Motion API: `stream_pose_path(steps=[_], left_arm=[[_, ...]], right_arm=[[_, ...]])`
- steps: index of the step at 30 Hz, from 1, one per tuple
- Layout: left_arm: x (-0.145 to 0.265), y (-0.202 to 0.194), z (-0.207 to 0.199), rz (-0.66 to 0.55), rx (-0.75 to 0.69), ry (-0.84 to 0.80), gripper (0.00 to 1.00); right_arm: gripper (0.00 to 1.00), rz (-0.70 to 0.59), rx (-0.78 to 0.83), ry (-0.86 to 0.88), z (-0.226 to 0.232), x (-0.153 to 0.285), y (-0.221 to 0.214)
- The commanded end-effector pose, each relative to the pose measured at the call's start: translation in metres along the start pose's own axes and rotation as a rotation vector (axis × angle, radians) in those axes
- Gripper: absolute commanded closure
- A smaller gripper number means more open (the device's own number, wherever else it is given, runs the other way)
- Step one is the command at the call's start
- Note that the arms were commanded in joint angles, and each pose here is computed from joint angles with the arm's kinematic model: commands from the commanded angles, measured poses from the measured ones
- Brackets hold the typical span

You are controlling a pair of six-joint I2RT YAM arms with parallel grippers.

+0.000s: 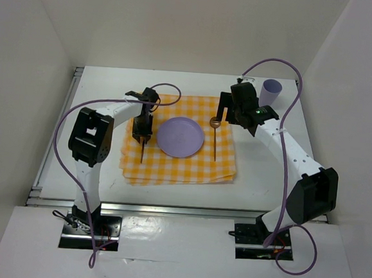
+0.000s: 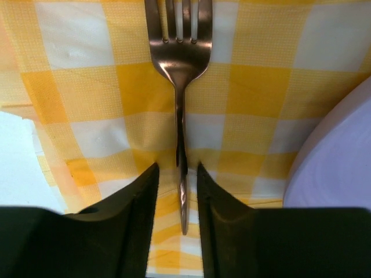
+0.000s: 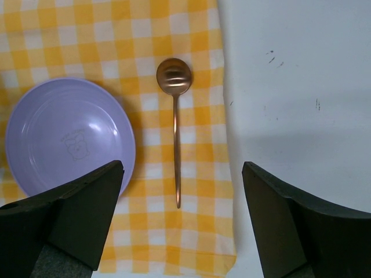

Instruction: Set the dinner table for one person

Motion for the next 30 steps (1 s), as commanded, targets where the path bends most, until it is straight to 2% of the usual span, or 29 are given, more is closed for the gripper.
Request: stream_pose_path(steps=[1, 3, 4, 8, 10, 12, 13, 17, 18, 19, 20, 22, 24, 30], left_arm=[[0.011, 0.006, -0.002, -0.003, -0.019, -0.011, 0.59], [0.017, 0.008, -0.002, -0.012, -0.018, -0.012, 0.52], [0.019, 0.012, -0.002, -0.023, -0.017, -0.013, 0.38], [0.04, 0.018, -0.002, -0.058, -0.025, -0.027, 0.37], [0.055, 0.025, -0.001, -0.095, -0.032, -0.031, 0.37], [0.072, 0.032, 0.002, -0.142, -0.038, -0.023, 0.37], [0.083, 0.04, 0.003, -0.178, -0.056, -0.025, 0.37], [0.116, 0.055, 0.01, -0.307, -0.095, -0.005, 0.37], [0.121, 0.058, 0.013, -0.329, -0.098, 0.014, 0.37], [0.128, 0.058, 0.019, -0.353, -0.109, 0.042, 0.37], [0.131, 0.061, 0.025, -0.379, -0.105, 0.055, 0.37], [0.132, 0.059, 0.033, -0.387, -0.105, 0.097, 0.37], [0.132, 0.056, 0.043, -0.389, -0.093, 0.115, 0.37], [0.127, 0.049, 0.057, -0.378, -0.074, 0.136, 0.37]], right_arm=[[0.08, -0.014, -0.01, -0.005, 0.001, 0.0, 0.007], [0.06, -0.021, -0.02, 0.005, 0.004, -0.001, 0.014], [0.06, -0.025, -0.023, 0.019, 0.007, 0.001, 0.018], [0.04, -0.02, -0.09, -0.024, -0.01, -0.019, 0.045], [0.04, -0.049, -0.163, -0.033, -0.031, -0.025, 0.079], [0.04, -0.056, -0.207, -0.06, -0.051, -0.04, 0.098], [0.04, -0.093, -0.247, -0.067, -0.066, -0.04, 0.121], [0.06, -0.125, -0.307, -0.137, -0.11, -0.065, 0.155], [0.06, -0.103, -0.317, -0.164, -0.121, -0.084, 0.152], [0.07, -0.135, -0.328, -0.188, -0.136, -0.085, 0.17], [0.07, -0.107, -0.338, -0.227, -0.15, -0.106, 0.164], [0.11, -0.129, -0.341, -0.236, -0.16, -0.116, 0.181], [0.13, -0.097, -0.326, -0.272, -0.175, -0.141, 0.175], [0.19, -0.105, -0.31, -0.3, -0.187, -0.168, 0.181]])
Point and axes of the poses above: each gripper's point midway between its finger pads, its own x axis back along the fingers, its own z axis along the line the jaws close on, y = z × x, the point moved 2 cm from there along x, back along the fingers, and after that the axes turned 14 degrees about -x, right-handed, at the moved point
